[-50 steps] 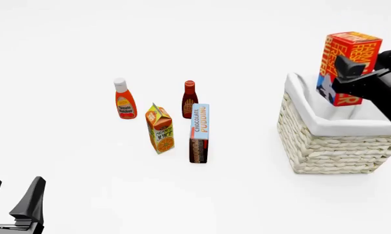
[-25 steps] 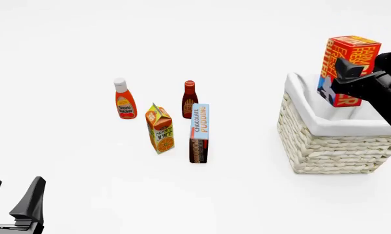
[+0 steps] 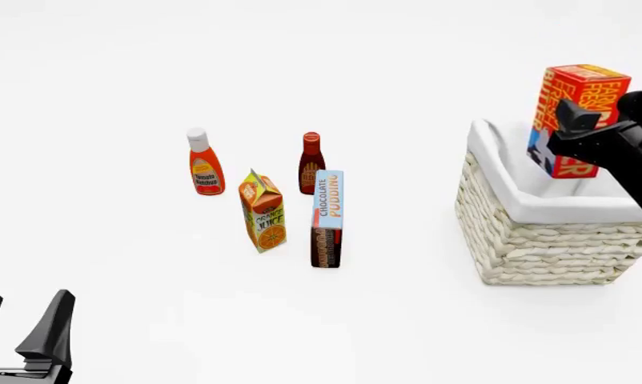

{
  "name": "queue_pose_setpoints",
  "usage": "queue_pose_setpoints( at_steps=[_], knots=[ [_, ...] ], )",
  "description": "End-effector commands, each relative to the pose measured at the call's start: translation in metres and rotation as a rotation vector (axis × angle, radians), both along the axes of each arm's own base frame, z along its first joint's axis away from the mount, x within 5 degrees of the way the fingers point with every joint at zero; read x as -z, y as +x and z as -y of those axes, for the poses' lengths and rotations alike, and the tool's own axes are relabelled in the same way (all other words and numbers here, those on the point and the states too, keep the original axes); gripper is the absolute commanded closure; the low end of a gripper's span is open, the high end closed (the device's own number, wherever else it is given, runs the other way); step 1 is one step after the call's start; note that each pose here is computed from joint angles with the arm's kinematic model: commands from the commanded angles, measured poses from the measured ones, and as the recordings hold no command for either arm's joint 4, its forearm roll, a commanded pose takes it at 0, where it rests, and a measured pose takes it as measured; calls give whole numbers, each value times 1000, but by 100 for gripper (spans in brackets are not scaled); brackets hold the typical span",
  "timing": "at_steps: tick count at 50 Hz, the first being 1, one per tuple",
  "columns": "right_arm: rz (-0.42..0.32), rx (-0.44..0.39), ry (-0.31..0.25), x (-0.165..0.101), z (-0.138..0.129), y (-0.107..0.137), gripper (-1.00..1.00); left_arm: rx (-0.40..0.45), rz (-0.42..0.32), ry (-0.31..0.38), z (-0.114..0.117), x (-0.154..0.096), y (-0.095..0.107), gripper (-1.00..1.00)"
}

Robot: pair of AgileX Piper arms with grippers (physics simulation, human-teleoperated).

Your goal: Pick the butter and place it in the basket.

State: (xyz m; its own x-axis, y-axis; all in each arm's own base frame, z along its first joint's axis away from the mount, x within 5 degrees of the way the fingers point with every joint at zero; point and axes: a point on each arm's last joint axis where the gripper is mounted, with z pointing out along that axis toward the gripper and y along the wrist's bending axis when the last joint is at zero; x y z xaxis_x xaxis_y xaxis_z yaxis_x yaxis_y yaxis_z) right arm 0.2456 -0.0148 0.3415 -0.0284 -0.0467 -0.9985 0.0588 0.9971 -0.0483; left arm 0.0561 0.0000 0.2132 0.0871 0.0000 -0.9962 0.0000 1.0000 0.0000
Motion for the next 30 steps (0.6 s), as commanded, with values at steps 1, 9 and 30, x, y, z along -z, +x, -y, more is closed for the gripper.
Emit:
queue_pose_setpoints(
  at_steps=[1,9,30],
  knots=[
    [30,14,19,-4,3,1,100,0,0,0,0,0,0,-100],
    [37,17,18,-4,4,1,100,0,0,0,0,0,0,-100],
    [60,22,16,2,6,5,100,0,0,0,0,0,0,-100]
  ],
)
